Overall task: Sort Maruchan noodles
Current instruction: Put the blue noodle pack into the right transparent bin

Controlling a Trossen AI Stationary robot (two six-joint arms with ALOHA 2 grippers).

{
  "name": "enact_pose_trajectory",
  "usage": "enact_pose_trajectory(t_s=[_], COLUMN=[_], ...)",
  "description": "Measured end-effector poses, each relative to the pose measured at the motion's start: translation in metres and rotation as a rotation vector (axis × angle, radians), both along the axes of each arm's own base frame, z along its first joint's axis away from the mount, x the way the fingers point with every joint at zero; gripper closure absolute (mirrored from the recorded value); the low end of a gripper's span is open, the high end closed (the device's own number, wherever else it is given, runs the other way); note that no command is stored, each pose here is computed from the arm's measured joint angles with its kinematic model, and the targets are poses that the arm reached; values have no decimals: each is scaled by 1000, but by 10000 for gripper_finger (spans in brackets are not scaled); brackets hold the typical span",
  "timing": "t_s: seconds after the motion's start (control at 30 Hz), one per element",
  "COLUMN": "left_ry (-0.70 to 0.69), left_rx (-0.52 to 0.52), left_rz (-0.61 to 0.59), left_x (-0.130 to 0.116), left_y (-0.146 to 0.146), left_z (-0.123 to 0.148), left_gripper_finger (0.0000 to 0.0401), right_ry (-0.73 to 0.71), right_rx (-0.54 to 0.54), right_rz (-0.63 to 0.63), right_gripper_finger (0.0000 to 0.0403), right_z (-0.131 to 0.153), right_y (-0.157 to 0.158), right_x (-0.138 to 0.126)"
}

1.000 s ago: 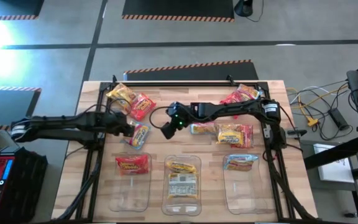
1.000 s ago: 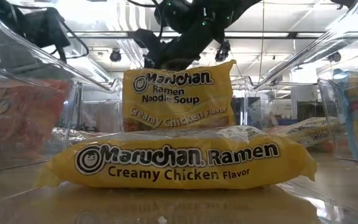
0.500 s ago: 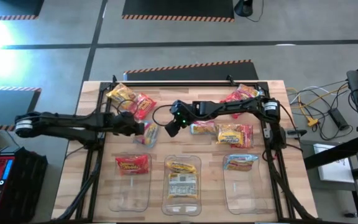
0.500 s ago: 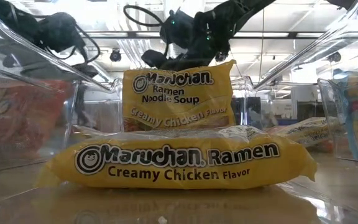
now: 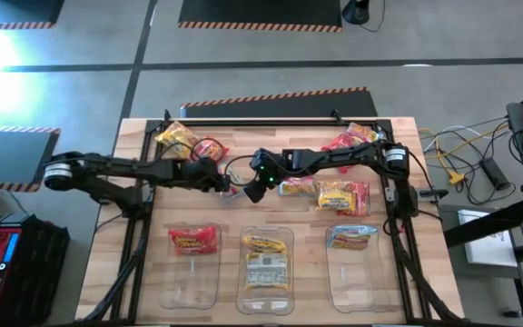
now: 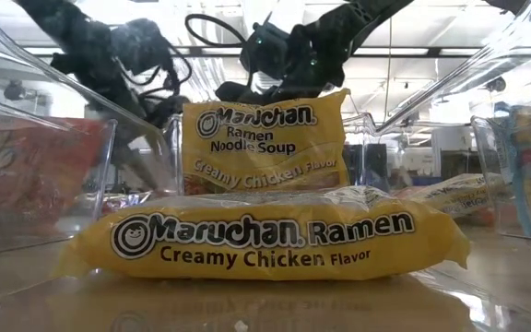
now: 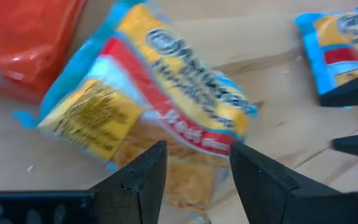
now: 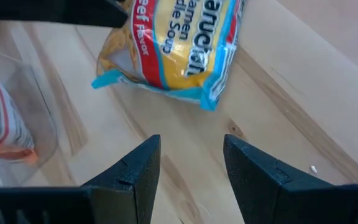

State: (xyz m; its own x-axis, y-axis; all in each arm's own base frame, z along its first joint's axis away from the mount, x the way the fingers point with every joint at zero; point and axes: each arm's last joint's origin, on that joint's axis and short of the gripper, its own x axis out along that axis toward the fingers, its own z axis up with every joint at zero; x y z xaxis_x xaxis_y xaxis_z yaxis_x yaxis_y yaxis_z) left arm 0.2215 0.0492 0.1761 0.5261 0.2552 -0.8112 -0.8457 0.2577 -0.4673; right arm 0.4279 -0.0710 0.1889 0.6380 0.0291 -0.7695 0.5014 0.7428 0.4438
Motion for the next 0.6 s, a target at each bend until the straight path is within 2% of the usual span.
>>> enact_pose_trajectory(t_s=[0.17,0.3,0.43,0.6], left_ry=[-41,19,11,11], left_rx=[4,-33,-76,-54], left_rz=[-10,59,135,246], left_x=[-3,-17,-27,-35], left_y=[-6,-13,-22,-22], left_z=[10,1,-11,-20], left_gripper_finger=[243,243,243,243], right_ry=[5,-25,-81,-105], right_rx=[-6,-24,-35,-10], right_rz=[9,20,7,4], right_gripper_finger=[239,239,239,239], right_z=[-2,0,3,4], right_y=[0,-2,-9,-21], right_x=[-1,1,4,2])
